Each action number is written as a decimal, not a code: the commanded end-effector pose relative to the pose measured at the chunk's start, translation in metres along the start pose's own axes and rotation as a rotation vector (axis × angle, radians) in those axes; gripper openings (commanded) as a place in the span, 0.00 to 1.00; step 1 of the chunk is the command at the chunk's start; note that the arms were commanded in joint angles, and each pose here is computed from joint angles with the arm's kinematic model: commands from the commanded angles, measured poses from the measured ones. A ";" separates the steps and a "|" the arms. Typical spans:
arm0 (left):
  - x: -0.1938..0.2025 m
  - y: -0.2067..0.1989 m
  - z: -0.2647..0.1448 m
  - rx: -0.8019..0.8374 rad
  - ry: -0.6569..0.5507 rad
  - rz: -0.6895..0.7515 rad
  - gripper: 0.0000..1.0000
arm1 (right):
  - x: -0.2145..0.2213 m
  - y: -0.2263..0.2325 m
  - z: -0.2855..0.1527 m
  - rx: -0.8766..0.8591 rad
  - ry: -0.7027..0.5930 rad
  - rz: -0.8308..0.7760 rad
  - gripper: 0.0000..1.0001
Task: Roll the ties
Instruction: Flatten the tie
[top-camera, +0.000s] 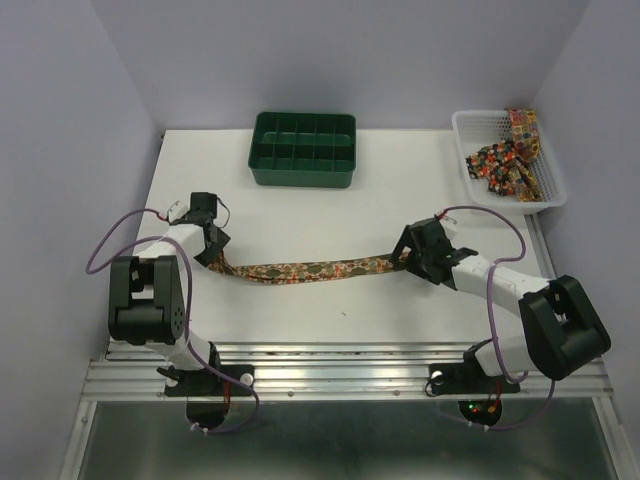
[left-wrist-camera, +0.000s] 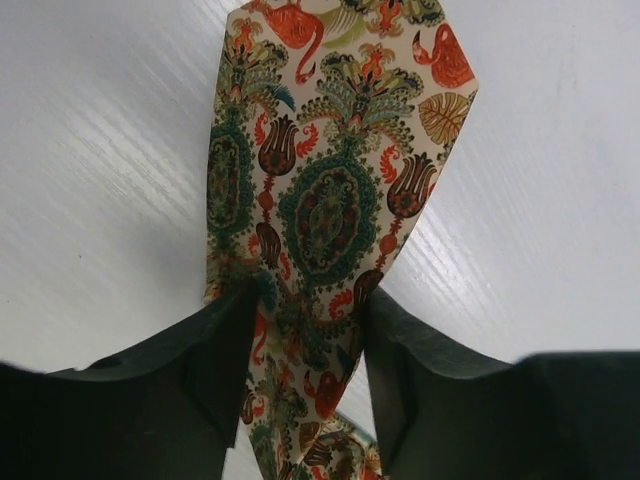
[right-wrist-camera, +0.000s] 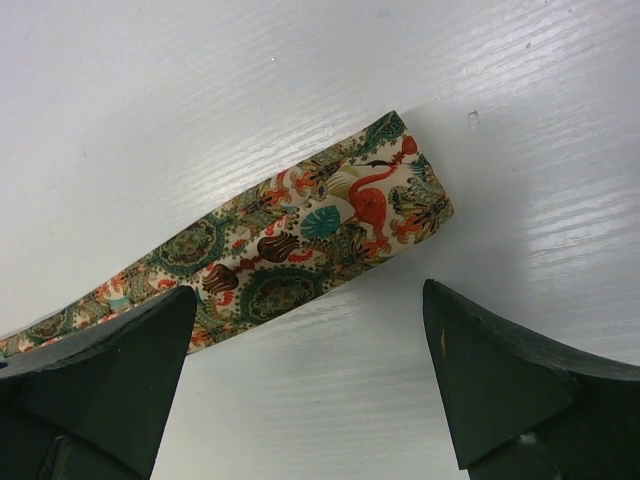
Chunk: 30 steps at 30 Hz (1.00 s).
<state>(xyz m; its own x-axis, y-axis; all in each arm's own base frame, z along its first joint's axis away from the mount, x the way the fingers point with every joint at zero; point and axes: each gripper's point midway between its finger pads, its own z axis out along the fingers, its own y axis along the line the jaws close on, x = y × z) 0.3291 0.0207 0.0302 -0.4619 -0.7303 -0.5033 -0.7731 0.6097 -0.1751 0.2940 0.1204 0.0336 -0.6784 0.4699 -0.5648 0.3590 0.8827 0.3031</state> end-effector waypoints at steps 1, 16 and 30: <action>-0.021 -0.006 -0.004 -0.015 -0.058 0.016 0.50 | -0.003 -0.007 0.002 0.018 -0.024 0.019 1.00; -0.065 -0.103 -0.054 0.483 -0.211 0.094 0.00 | -0.004 -0.004 0.008 -0.020 -0.002 -0.003 1.00; -0.039 0.036 -0.028 0.178 -0.321 -0.375 0.23 | -0.009 -0.005 0.005 -0.020 -0.026 -0.014 1.00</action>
<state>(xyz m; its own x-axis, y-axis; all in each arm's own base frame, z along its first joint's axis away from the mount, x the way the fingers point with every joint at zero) 0.3399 0.0344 0.0565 -0.1990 -0.7658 -0.6115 -0.6519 0.5693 -0.5009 0.3040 0.1200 0.0348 -0.6801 0.4524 -0.5769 0.3179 0.8910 0.3240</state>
